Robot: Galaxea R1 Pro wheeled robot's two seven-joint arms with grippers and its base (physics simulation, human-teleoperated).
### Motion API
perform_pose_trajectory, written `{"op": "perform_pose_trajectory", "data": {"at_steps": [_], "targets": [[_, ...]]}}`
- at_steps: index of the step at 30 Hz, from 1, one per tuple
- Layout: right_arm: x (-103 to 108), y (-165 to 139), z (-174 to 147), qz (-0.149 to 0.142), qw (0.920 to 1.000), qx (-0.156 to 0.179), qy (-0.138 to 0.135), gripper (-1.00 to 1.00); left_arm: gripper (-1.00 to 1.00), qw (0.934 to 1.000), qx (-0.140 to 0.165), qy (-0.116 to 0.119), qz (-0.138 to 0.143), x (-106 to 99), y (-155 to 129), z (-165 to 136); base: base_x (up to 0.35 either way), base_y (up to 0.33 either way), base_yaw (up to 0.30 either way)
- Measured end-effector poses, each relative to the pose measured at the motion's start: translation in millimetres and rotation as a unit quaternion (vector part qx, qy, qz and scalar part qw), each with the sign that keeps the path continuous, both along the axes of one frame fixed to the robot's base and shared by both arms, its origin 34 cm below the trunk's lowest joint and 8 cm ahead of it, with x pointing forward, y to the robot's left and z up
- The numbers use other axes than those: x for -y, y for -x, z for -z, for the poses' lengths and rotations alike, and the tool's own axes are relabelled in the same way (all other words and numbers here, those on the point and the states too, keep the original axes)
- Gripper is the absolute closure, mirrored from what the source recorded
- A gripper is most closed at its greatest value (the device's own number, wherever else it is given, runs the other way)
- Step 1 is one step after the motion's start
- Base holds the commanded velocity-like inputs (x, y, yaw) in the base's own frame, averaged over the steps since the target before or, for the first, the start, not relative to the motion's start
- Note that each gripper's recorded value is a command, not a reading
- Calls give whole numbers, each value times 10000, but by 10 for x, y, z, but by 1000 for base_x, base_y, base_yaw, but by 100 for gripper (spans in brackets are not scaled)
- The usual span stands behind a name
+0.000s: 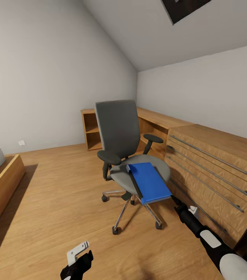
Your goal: In the bedroom, organize the workspace by keeping the computer under the desk, ensuring the monitor is on the desk, placing the keyboard on the desk next to the monitor, placing the mouse on the desk next to the keyboard, moving the folder from the swivel chair onto the desk next to the mouse, stacking the notebook on top of the folder with the pen on top of the notebook, and positioning the swivel chair next to the desk.
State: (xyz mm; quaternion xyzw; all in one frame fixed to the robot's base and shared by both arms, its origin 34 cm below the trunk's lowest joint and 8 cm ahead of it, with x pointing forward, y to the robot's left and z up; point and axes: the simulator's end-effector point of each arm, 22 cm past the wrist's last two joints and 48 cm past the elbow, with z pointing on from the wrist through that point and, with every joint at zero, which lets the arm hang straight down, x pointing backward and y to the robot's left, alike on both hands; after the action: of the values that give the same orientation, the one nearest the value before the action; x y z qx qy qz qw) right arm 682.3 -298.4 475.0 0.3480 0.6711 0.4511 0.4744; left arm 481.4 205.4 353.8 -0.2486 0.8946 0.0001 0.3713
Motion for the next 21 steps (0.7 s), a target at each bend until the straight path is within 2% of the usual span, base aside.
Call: {"op": "perform_pose_trajectory", "data": {"at_steps": [7, 16, 21], "targets": [[8, -2, -2, 17, 10000, 10, 18, -100, -100, 9997, -236, -84, 16, -29, 136, 188, 25, 1, 0], [12, -2, -5, 25, 10000, 17, 27, -100, -100, 9997, -201, -111, -52, -62, 149, 212, 220, 44, 0], [13, -4, -6, 26, 10000, 20, 29, -100, -100, 9997, -187, -108, -57, -54, 147, 212, 90, 20, 0]]}}
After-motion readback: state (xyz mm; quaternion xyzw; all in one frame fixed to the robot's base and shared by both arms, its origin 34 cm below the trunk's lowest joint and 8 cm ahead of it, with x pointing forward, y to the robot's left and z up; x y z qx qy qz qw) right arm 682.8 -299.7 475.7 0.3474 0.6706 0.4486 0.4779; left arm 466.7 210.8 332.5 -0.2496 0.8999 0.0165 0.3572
